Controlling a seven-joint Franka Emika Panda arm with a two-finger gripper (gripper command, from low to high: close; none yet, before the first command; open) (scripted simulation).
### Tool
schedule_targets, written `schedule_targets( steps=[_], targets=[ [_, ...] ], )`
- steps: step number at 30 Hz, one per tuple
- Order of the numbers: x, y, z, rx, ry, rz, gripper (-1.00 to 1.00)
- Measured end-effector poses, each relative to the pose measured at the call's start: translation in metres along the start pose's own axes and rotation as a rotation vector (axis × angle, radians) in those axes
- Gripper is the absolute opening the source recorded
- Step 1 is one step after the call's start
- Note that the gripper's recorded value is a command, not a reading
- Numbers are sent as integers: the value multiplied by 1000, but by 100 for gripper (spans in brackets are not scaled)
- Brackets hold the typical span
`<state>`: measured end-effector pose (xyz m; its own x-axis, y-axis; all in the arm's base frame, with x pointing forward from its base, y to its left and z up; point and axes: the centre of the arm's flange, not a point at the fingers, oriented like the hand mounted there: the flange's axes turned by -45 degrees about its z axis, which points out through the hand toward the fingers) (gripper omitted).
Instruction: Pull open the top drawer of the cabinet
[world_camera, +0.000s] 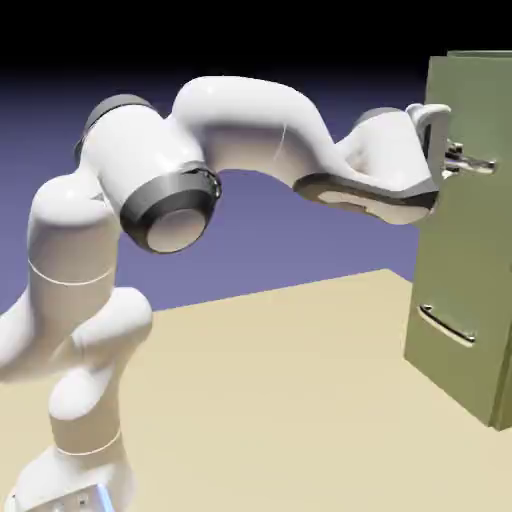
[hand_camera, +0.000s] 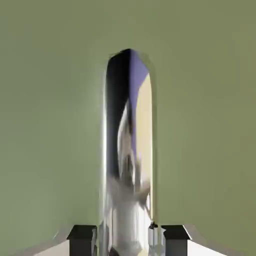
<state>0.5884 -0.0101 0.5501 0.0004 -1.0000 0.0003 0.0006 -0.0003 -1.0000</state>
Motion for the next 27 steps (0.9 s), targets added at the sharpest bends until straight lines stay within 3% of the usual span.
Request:
schedule_targets(
  steps=[12, 23, 24, 27],
  targets=[
    [0, 0, -79, 0, 0, 0, -100],
    [0, 0, -193, 0, 0, 0, -100],
    [0, 0, -198, 0, 0, 0, 100],
    [1, 0, -210, -2, -1, 3, 100]
  ],
)
